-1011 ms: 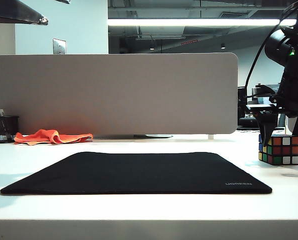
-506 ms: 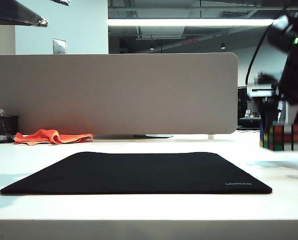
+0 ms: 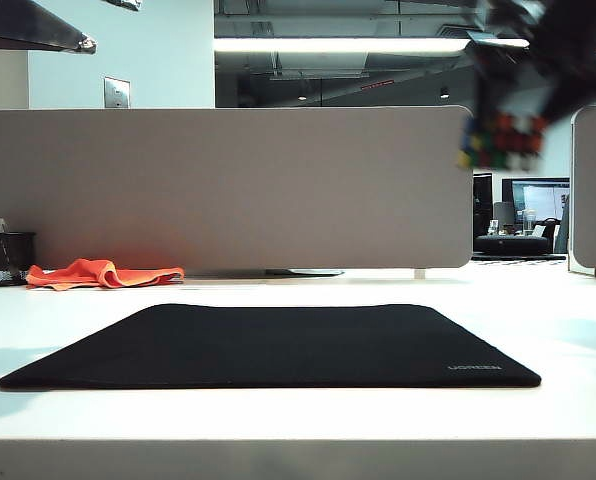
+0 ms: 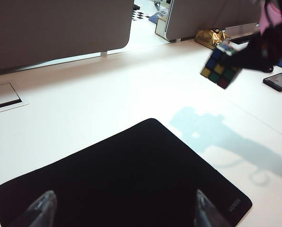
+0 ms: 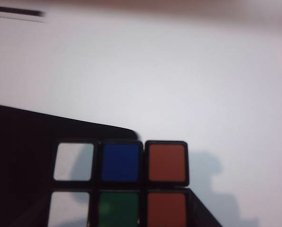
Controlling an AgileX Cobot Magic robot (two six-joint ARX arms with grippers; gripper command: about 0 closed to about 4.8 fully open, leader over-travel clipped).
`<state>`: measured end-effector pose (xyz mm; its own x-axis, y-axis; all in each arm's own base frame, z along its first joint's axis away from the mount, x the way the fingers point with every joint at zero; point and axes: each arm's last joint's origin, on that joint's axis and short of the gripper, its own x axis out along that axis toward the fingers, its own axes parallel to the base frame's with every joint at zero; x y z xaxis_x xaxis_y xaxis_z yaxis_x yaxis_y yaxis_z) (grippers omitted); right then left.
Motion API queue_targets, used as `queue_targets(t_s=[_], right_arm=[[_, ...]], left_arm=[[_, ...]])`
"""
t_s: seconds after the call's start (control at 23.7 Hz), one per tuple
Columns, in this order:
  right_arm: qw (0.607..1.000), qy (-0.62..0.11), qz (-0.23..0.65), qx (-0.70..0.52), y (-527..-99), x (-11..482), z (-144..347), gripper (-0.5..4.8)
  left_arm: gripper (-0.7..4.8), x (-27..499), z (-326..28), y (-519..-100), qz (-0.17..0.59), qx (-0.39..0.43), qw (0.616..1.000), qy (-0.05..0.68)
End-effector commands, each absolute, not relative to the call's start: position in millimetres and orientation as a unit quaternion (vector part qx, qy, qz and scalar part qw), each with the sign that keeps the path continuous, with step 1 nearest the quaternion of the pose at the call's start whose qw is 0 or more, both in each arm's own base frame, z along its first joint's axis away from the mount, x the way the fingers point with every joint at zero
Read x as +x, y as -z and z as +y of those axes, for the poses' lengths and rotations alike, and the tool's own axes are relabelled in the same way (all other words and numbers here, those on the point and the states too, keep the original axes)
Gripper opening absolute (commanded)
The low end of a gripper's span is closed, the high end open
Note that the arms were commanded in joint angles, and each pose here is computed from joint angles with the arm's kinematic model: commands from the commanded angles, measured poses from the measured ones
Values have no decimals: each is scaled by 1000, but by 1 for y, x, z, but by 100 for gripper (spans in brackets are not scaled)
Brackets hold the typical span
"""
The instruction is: Pick up the cube on the right side of the mouse pad, then place it in the center of the mouse pad.
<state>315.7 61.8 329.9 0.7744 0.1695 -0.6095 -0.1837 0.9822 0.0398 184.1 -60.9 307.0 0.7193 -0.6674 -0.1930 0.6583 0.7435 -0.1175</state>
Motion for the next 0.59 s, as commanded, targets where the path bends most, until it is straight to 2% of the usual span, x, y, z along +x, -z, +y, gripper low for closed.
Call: queue_targets(t_s=[0.04, 0.25, 0.59], right_arm=[[948, -139, 286, -19, -355, 311, 90, 345], [943, -202, 262, -35, -366, 321, 142, 345], [911, -232, 334, -60, -314, 346, 184, 345]], left_arm=[[373, 184, -61, -309, 105, -16, 926, 361], [372, 182, -60, -300, 144, 9, 923, 356], [372, 180, -55, -288, 204, 33, 938, 278]])
